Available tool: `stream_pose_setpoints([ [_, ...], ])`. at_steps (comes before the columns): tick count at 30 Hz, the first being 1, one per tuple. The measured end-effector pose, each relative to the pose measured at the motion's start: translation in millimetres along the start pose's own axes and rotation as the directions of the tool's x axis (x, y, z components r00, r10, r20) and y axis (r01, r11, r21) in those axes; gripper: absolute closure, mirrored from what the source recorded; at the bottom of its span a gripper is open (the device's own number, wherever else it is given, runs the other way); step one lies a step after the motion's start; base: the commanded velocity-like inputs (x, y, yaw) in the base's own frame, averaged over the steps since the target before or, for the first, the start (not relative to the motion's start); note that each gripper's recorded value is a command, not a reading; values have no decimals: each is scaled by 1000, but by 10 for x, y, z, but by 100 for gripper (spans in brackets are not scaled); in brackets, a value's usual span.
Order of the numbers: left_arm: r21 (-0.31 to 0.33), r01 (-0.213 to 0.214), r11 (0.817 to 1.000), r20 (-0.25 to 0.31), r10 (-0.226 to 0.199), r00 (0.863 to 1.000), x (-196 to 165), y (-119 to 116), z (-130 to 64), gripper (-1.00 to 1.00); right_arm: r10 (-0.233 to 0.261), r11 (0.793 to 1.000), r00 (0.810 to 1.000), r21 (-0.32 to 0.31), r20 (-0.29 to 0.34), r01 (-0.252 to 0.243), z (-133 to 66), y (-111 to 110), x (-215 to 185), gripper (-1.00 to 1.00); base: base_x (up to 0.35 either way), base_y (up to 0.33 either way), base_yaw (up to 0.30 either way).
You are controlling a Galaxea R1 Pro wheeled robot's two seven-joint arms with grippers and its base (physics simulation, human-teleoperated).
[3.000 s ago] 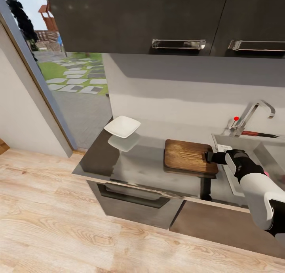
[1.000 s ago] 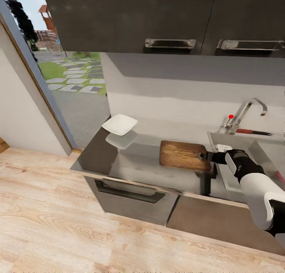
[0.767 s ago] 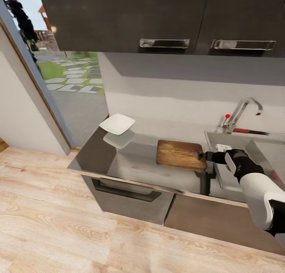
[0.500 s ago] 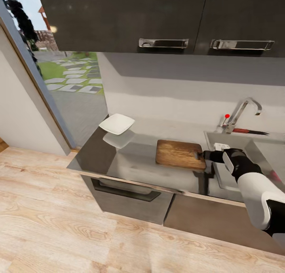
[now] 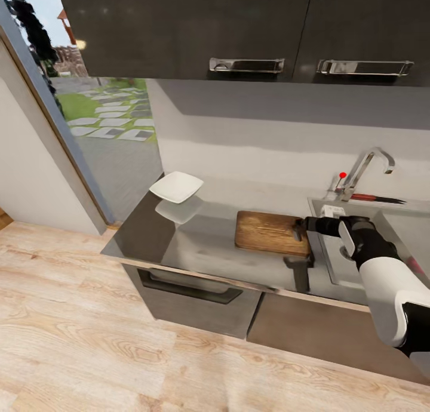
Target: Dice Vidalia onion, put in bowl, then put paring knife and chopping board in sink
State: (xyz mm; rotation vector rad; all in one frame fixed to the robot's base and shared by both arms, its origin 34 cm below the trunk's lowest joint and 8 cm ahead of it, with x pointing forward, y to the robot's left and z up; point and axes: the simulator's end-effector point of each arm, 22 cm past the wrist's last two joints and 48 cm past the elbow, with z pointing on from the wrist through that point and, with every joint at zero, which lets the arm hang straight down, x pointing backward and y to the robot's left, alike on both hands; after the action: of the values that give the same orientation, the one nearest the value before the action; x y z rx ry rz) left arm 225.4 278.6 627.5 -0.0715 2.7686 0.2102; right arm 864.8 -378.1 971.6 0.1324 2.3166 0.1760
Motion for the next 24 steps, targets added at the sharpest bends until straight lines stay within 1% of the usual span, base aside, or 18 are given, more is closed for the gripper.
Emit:
stream_pose_setpoints([
  [6,0,0,1000,-1,0,1000,0,-4,1,-100,-3,1000,1000,-6,4,3,-5,6,-20,-100,-198,0,0],
  [24,1,1,1000,-1,-1,1000,-1,-7,1,-100,-3,1000,1000,-4,-3,3,5,-3,11,-100,-334,0,0],
])
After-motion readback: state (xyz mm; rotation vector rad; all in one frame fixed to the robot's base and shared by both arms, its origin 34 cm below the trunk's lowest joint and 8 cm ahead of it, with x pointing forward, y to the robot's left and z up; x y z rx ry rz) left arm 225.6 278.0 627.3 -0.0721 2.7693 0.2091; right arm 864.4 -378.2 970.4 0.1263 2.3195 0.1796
